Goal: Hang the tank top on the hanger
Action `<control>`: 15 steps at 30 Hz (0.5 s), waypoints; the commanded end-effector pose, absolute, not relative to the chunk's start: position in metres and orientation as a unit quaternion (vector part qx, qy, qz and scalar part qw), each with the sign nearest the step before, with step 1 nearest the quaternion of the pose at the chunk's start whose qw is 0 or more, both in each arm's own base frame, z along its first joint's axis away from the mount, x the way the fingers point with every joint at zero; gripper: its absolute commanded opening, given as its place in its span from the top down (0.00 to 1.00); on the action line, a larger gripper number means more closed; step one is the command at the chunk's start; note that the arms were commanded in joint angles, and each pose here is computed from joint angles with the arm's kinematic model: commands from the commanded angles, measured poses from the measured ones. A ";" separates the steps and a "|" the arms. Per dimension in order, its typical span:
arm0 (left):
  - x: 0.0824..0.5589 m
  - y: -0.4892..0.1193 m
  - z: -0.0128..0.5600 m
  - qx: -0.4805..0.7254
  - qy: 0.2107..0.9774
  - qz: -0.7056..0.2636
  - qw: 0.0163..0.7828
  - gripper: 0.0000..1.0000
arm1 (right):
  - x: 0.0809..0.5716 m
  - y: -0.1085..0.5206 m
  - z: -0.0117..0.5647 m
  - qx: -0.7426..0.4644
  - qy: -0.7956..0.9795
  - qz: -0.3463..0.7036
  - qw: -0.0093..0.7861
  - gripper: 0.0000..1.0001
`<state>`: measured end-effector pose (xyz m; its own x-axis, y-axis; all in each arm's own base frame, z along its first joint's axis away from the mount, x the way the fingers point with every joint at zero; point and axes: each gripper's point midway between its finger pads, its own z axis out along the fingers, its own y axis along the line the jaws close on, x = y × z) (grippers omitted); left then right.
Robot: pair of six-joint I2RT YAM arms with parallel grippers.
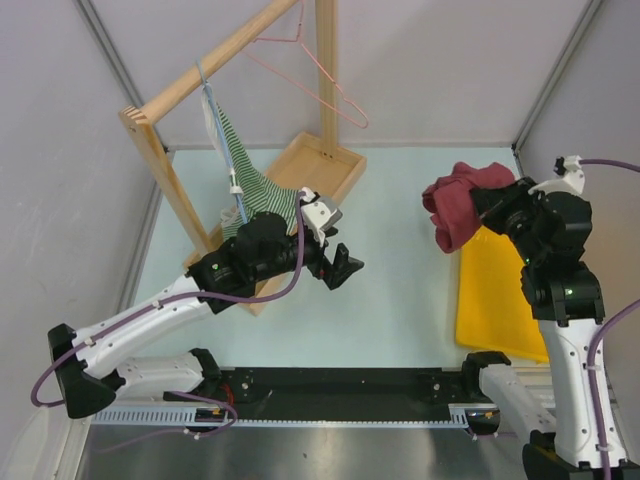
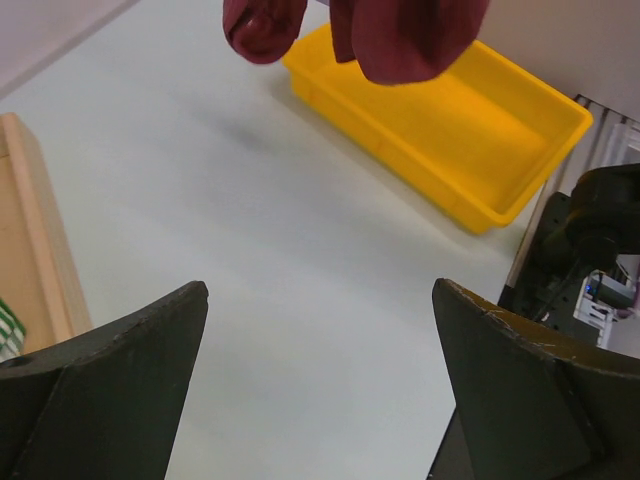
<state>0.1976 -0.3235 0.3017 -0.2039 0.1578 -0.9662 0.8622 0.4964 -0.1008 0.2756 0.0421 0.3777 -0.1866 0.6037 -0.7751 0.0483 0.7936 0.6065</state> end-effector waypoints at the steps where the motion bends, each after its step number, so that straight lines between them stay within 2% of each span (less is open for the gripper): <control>1: 0.207 -0.312 0.320 0.357 0.685 -0.315 0.552 0.01 | 0.274 0.096 0.381 0.137 0.749 0.290 0.580 1.00; 4: 0.206 -0.313 0.317 0.364 0.683 -0.313 0.551 0.01 | 0.281 0.126 0.358 0.108 0.773 0.294 0.552 1.00; 9: 0.211 -0.311 0.314 0.362 0.685 -0.301 0.556 0.01 | 0.262 0.202 0.346 -0.003 0.789 0.347 0.506 1.00; 12: 0.213 -0.310 0.312 0.360 0.688 -0.295 0.556 0.01 | 0.257 0.212 0.325 -0.023 0.805 0.343 0.484 1.00; 13: 0.214 -0.310 0.311 0.360 0.689 -0.294 0.556 0.01 | 0.259 0.210 0.312 -0.023 0.815 0.328 0.476 0.96; 14: 0.214 -0.311 0.312 0.360 0.689 -0.294 0.556 0.00 | 0.260 0.205 0.301 -0.016 0.825 0.313 0.470 0.76; 15: 0.214 -0.311 0.309 0.362 0.691 -0.293 0.553 0.01 | 0.259 0.198 0.282 -0.005 0.842 0.294 0.453 0.64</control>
